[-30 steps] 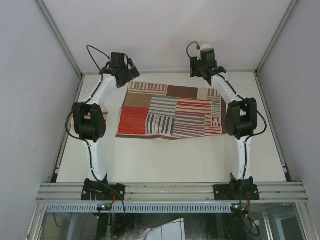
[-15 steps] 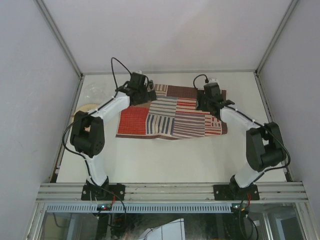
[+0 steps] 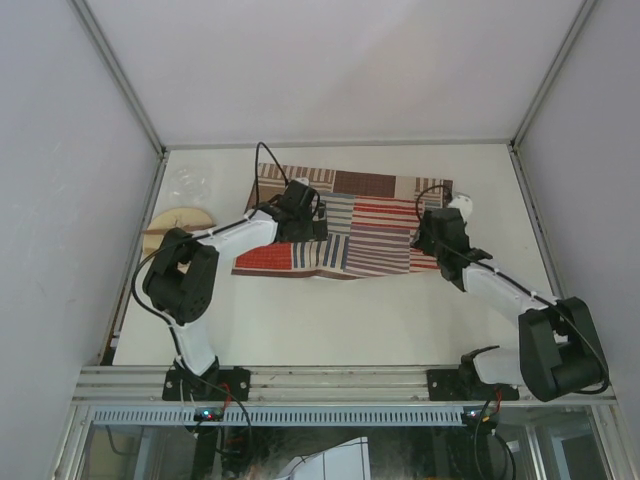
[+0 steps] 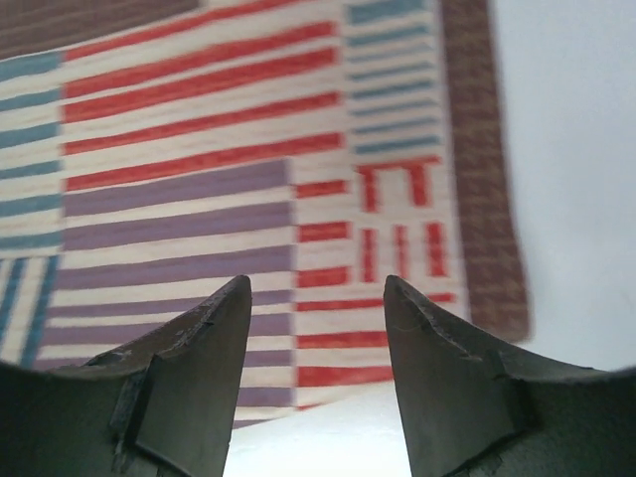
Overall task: Set the dinner table for one person
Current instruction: Flatten out the napkin at the center of the board.
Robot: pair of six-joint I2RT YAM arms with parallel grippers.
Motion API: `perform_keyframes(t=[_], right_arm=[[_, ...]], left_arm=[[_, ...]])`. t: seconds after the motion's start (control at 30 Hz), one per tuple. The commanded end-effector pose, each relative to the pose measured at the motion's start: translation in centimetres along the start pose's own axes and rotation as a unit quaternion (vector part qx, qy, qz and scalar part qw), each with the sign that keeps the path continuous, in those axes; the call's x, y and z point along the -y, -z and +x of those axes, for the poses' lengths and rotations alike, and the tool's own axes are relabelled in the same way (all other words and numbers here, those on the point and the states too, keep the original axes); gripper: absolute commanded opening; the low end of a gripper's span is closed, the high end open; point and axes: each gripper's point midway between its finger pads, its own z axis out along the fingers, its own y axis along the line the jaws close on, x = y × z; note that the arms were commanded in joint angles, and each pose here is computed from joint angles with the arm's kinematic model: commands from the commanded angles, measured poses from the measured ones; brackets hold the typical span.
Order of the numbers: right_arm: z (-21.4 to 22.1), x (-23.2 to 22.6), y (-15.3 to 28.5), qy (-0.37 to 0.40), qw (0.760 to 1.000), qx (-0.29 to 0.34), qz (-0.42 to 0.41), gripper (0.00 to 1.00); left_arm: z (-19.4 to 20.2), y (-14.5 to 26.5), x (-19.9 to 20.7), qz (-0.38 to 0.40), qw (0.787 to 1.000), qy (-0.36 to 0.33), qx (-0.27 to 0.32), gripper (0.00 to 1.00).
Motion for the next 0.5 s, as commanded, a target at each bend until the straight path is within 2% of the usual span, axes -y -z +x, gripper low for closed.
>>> perform_keyframes(t=[0.0, 0.27, 0.47], right_arm=[[-1.9, 3.2, -0.1, -0.105, 0.993, 0.054, 0.03, 0.56], [-0.5, 7.1, 0.7, -0.12, 0.984, 0.068, 0.116, 0.55], [1.5, 8.6, 0.9, -0.143, 0.98, 0.061, 0.127, 0.55]], left_arm=[[-0.9, 1.3, 0.5, 0.008, 0.999, -0.01, 0.034, 1.0], [0.5, 1.1, 0.2, 0.009, 1.0, -0.014, 0.02, 1.0], [1.4, 1.0, -0.3, 0.002, 1.0, -0.018, 0.013, 1.0]])
